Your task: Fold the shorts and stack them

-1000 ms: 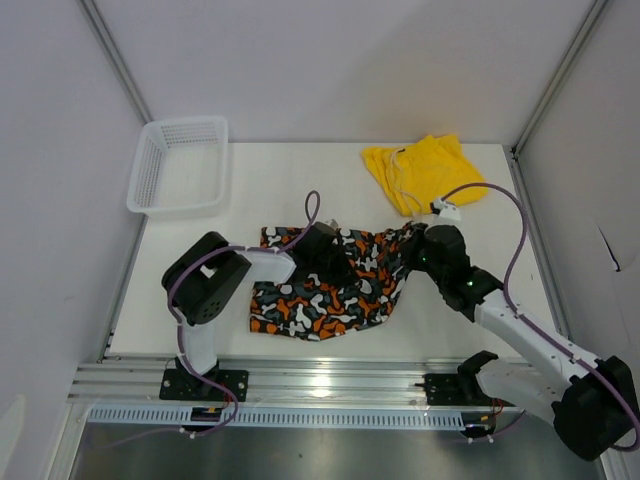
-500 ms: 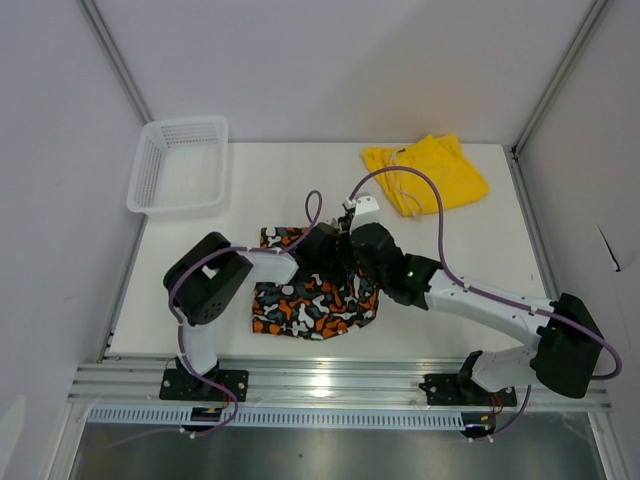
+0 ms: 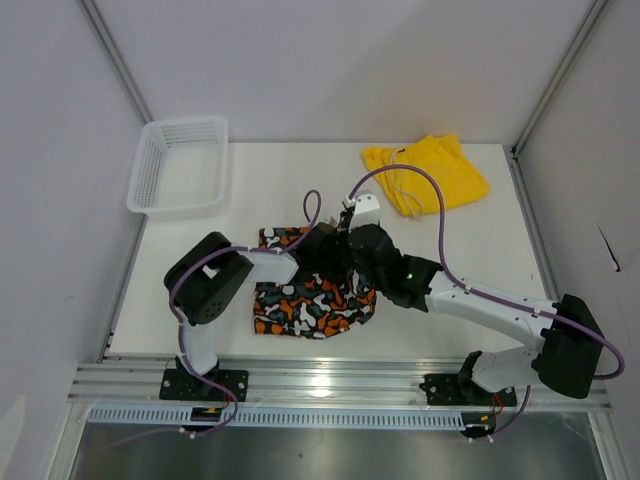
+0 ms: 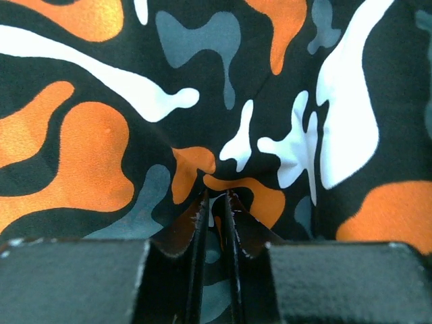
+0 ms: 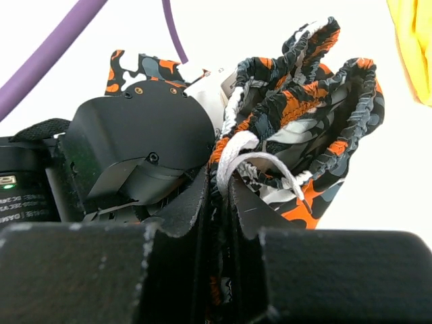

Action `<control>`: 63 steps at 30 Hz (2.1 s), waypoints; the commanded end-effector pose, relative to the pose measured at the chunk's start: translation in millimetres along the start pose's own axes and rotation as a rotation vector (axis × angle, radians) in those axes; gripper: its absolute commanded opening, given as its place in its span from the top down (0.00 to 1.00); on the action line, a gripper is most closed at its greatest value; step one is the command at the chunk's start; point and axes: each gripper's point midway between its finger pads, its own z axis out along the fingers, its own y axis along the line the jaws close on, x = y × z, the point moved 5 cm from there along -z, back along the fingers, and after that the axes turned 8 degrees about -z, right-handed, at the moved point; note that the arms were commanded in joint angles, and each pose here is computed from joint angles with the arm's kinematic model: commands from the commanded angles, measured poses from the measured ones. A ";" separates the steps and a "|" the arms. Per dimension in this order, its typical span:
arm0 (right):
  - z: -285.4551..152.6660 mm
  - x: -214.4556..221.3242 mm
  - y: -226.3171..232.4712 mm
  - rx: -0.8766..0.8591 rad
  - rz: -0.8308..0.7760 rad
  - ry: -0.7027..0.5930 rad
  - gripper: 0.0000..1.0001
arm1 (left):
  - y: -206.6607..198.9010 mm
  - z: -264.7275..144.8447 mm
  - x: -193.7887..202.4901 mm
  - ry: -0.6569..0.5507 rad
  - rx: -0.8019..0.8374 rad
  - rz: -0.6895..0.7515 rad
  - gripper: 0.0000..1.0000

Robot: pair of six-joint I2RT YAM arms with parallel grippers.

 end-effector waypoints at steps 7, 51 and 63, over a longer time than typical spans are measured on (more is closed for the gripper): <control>-41.4 -89.1 17.6 -0.128 0.149 -0.279 1.00 | 11.8 11.1 7.0 -0.011 -0.060 0.008 0.81; 3.8 -12.1 36.0 -0.160 -0.090 -0.050 1.00 | 121.4 -186.2 -75.4 -0.241 0.061 -0.161 0.13; 36.9 34.8 111.5 -0.092 -0.371 0.088 0.96 | 136.4 -170.0 -82.4 -0.207 0.048 -0.179 0.13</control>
